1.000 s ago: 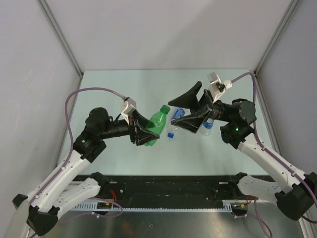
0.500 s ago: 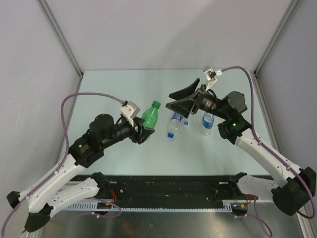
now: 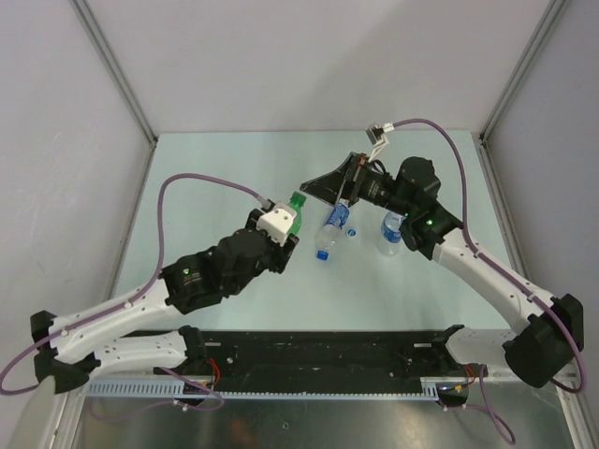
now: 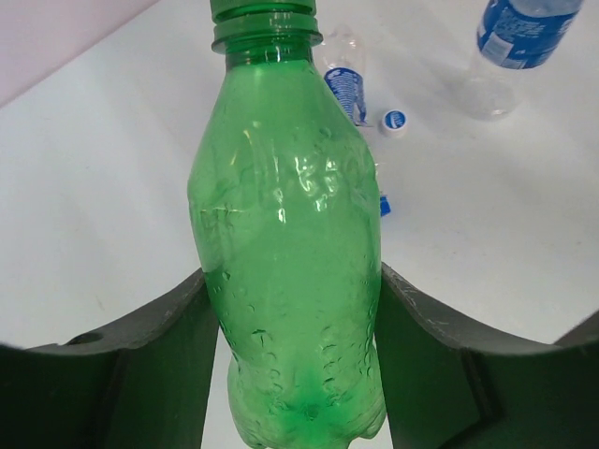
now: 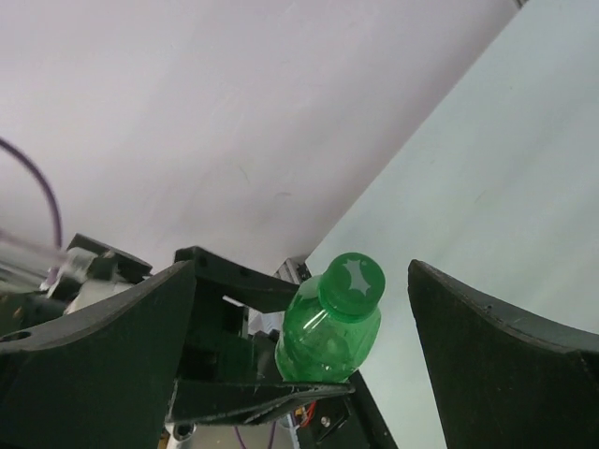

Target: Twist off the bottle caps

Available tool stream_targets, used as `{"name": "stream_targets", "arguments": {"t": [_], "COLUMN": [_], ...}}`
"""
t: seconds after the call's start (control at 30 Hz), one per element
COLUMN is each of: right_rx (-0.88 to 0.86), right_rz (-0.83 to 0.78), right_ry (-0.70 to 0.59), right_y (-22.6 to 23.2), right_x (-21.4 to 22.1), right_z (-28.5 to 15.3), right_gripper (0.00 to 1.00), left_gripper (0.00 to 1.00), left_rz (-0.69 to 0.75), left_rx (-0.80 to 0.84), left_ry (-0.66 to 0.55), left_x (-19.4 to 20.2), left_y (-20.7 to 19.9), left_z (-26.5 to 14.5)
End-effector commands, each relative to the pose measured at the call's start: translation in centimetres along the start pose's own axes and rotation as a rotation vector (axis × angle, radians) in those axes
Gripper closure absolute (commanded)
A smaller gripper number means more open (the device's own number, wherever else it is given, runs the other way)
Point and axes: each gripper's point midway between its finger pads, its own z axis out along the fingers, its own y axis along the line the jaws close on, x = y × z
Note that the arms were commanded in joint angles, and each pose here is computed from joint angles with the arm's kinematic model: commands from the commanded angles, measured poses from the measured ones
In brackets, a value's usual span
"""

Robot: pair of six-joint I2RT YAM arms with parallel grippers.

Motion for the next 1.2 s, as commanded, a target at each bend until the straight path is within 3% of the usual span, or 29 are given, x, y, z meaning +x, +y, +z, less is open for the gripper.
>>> {"name": "stream_targets", "arguments": {"t": [0.0,0.2,0.57,0.83,1.0,1.1,1.17], "right_rx": [0.029,0.091,0.043,0.018,0.017,0.005,-0.015], "right_rz": [0.06,0.09,0.106,0.121,0.121,0.12,0.122], "right_ry": [0.001,0.01,0.047,0.055,0.052,0.054,0.058], "right_y": [0.0,-1.6,-1.3,-1.1,-1.1,-0.9,-0.7], "right_x": [-0.2,0.5,1.4,1.6,1.6,1.6,1.5], "right_z": [1.1,1.6,2.4,2.8,2.9,2.9,3.1], "right_gripper": [0.01,0.09,0.4,0.49,0.64,0.66,0.61], "left_gripper": [1.0,1.0,1.0,1.0,1.0,1.0,1.0], "left_rz": [0.034,0.052,0.065,0.073,0.077,0.084,0.084], "left_rx": [-0.174,-0.183,-0.17,-0.159,-0.157,-0.158,-0.158], "left_ry": [-0.05,-0.051,-0.044,-0.04,-0.037,-0.031,-0.029], "left_x": [-2.7,-3.0,-3.0,-2.9,-2.8,-2.7,-2.6], "left_y": [1.9,1.3,0.8,0.5,0.5,0.4,0.4], "left_z": [-0.6,-0.5,-0.2,-0.1,-0.1,0.0,0.0]}}
